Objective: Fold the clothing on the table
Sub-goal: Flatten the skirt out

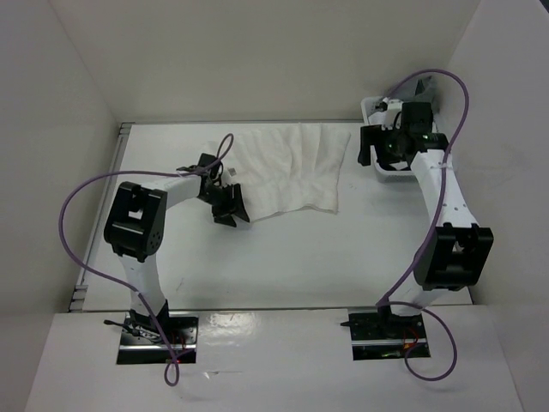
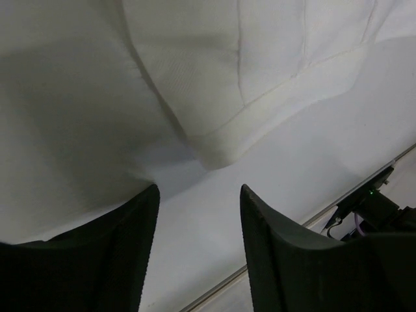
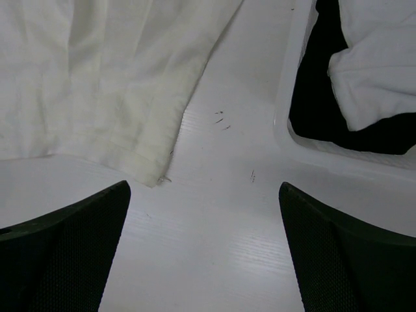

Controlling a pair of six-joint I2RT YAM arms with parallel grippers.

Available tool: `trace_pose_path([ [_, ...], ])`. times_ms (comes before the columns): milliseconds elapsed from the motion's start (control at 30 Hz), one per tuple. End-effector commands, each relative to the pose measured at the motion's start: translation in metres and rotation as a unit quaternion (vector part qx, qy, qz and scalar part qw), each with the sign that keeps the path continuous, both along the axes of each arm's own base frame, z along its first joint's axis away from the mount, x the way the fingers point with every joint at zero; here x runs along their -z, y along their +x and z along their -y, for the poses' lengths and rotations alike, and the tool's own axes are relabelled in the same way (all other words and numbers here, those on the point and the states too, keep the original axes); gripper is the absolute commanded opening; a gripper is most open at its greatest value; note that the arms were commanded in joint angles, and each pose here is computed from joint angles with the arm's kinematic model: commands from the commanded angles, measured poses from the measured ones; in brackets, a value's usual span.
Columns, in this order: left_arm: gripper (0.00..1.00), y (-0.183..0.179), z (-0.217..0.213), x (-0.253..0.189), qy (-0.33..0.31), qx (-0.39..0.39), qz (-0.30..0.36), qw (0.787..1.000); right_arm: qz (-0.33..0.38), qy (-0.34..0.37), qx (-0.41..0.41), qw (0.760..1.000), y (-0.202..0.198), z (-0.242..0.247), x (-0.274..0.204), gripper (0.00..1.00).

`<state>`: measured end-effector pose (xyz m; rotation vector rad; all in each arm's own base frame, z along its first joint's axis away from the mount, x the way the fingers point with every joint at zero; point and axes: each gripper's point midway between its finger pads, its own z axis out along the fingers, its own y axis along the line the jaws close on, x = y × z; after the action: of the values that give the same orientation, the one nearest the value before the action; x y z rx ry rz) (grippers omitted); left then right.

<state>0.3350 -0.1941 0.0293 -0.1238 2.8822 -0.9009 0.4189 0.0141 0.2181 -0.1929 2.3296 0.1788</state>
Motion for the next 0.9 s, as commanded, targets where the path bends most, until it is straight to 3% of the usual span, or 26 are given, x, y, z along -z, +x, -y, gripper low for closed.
trace_pose_path([
  [0,0.58,0.001,0.007,0.014,0.017,-0.011,-0.016,1.000,0.064,0.006,-0.002,0.998,-0.008,0.008,-0.038,0.99],
  [200,0.40,0.008,0.009,0.028,0.024,-0.031,-0.042,0.998,0.072,0.015,0.003,0.997,-0.013,0.017,-0.043,0.99],
  [600,0.37,0.024,0.008,0.030,0.037,-0.055,-0.038,0.997,0.066,0.018,-0.001,0.998,-0.020,0.018,-0.035,0.99],
  [667,0.29,0.019,0.007,0.036,0.041,-0.055,-0.047,0.997,0.066,0.018,-0.001,0.998,-0.020,0.018,-0.035,0.99],
  [700,0.16,0.020,0.006,0.037,0.045,-0.056,-0.046,0.996,0.056,0.019,-0.001,0.998,-0.020,0.018,-0.027,0.99],
  [800,0.00,0.019,0.003,0.037,0.052,-0.049,-0.045,0.996,0.037,0.024,-0.009,0.999,-0.023,0.015,-0.011,0.99],
  [867,0.00,0.024,0.002,0.033,0.058,-0.040,-0.033,0.997,0.017,0.036,-0.018,0.999,-0.028,0.010,0.002,0.99],
])
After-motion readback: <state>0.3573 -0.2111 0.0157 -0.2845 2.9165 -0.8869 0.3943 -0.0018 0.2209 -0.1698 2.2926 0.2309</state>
